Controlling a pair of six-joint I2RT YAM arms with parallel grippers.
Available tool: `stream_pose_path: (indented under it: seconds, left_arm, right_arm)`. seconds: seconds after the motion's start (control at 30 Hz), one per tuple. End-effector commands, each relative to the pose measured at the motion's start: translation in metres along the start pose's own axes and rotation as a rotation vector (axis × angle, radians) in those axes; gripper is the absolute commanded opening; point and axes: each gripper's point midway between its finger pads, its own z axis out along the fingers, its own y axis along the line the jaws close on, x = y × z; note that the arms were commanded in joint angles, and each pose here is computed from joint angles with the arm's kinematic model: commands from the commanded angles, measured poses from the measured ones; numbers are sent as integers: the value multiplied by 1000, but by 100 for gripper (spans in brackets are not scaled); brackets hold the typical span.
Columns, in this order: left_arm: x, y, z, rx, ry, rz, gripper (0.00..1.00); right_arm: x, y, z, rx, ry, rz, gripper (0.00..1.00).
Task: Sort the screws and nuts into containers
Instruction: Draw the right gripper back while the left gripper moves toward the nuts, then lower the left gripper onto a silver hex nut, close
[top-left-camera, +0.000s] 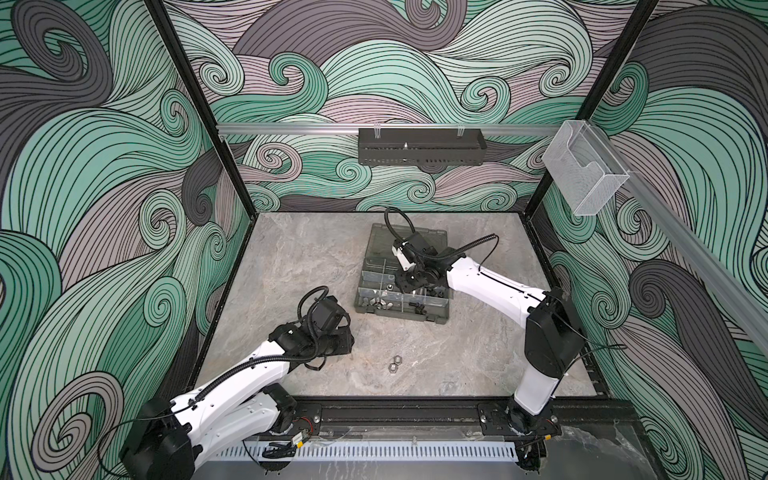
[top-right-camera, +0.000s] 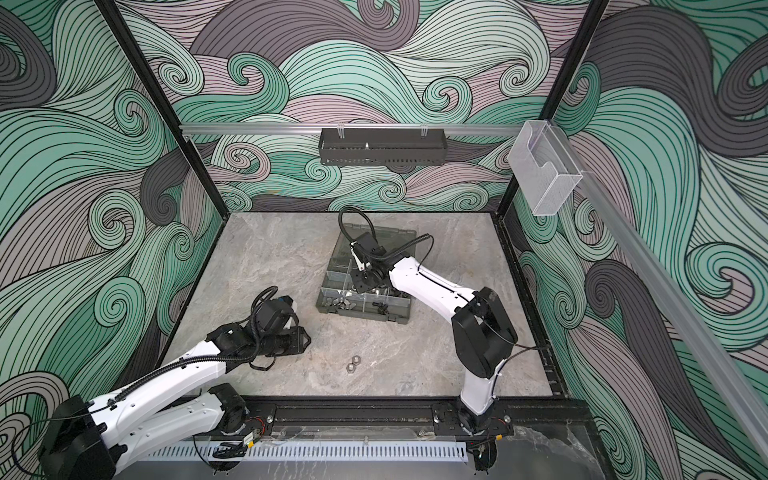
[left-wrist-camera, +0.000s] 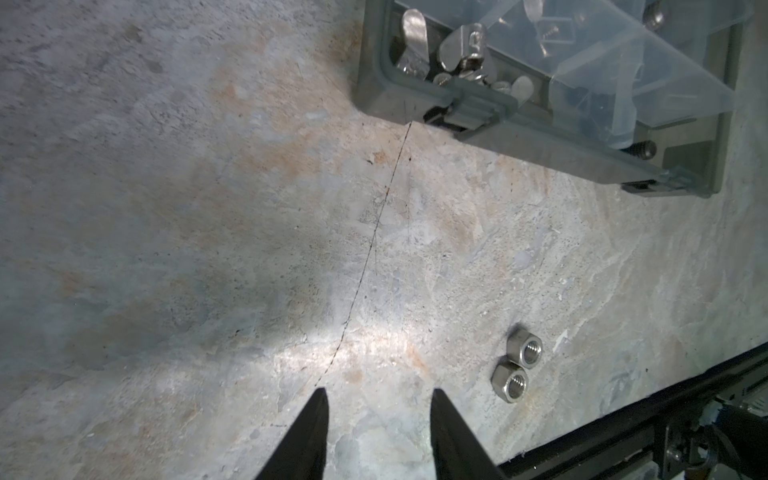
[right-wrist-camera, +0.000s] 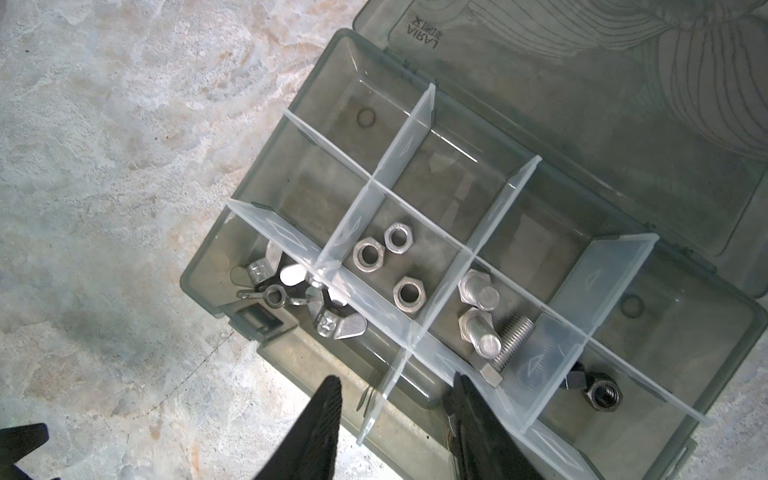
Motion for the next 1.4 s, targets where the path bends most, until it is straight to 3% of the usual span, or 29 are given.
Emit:
stream_pose_path:
  seconds: [0.0,0.33,0.8,1.37]
  left_arm:
    - [-8,-15,-7,5,-14,61,43]
    - [0,-57,8,-11,35,205,44]
    - [32,-108,52,-12,217,286,44]
    - [55,-126,81,-65,349,346,44]
  right_arm:
    - [0,-5,-19,-11,-42,37,45]
    - [51,-32,-52,35,-69,122,46]
    - [129,-61,-80,92,-109,235,49]
    - [158,-69,-72,111,-80,275,49]
